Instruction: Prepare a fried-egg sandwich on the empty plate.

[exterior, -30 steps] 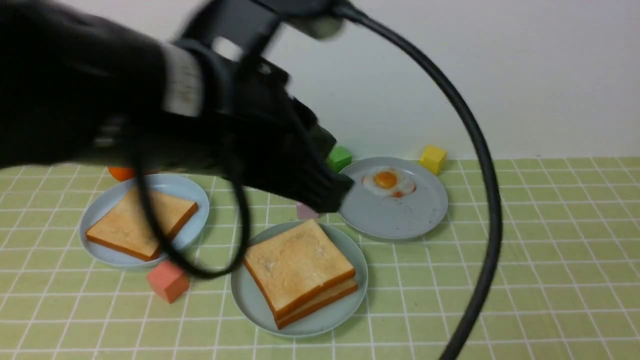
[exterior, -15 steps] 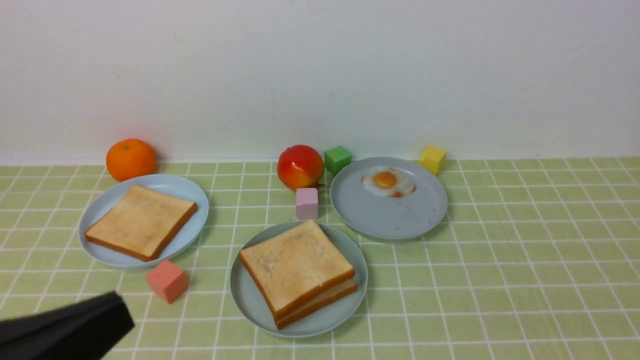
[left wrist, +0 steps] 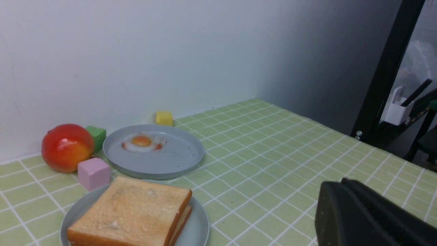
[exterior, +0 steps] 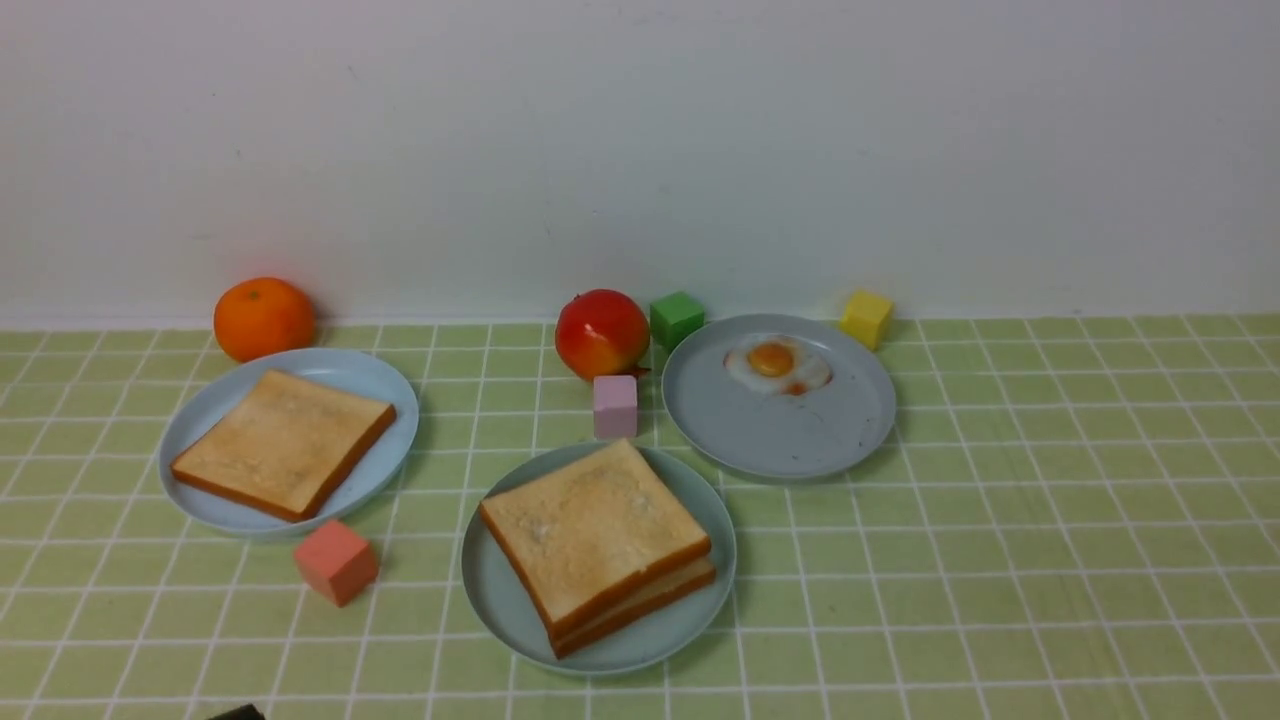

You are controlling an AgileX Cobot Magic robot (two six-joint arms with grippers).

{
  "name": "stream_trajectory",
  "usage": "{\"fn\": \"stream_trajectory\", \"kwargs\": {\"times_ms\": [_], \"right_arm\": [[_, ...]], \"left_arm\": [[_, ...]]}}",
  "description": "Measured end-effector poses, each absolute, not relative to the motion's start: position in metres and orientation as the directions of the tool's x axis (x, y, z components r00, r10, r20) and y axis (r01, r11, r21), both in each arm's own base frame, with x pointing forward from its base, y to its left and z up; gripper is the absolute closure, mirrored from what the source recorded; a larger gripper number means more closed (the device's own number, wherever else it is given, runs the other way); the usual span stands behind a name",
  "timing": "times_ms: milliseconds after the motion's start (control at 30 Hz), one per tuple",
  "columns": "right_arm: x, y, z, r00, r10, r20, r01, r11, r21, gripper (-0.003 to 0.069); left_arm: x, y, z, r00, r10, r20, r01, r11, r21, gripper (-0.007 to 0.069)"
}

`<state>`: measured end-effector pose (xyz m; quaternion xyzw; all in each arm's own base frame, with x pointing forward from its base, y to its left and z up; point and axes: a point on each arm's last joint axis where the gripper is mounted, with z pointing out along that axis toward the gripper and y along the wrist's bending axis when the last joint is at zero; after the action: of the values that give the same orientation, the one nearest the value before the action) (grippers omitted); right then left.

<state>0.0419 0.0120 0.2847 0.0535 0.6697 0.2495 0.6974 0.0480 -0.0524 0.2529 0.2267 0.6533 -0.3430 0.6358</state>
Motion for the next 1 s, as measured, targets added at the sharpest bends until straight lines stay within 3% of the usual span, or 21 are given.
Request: {"fn": "stream_trajectory", "kwargs": {"times_ms": [167,400,667,767,1000], "right_arm": [[0.057,0.013,0.237,0.096,0.497,-0.862,-0.310,0.838,0.449,0.0648],[0.060,0.014,0.213,0.003,0.472,-0.882,-0.266,0.850,0.454,0.0645],[0.060,0.011,0.201,-0.034,0.274,-0.961,-0.172,0.946,0.275,0.0652],[0.057,0.005,0.193,-0.074,0.183,-0.980,-0.045,0.981,0.187,0.0670],[0.054,0.005,0.175,-0.259,0.063,-0.964,-0.049,0.996,0.079,0.0671]], "left_arm": [[0.048,-0.052,0.248,-0.119,-0.107,-0.987,0.727,0.668,-0.160,0.0638],[0.048,-0.052,0.247,-0.125,-0.100,-0.987,0.726,0.669,-0.160,0.0638],[0.048,-0.052,0.246,-0.133,-0.092,-0.987,0.724,0.670,-0.160,0.0638],[0.048,-0.052,0.246,-0.136,-0.089,-0.987,0.724,0.671,-0.160,0.0638],[0.048,-0.052,0.246,-0.136,-0.089,-0.987,0.724,0.671,-0.160,0.0633]]}}
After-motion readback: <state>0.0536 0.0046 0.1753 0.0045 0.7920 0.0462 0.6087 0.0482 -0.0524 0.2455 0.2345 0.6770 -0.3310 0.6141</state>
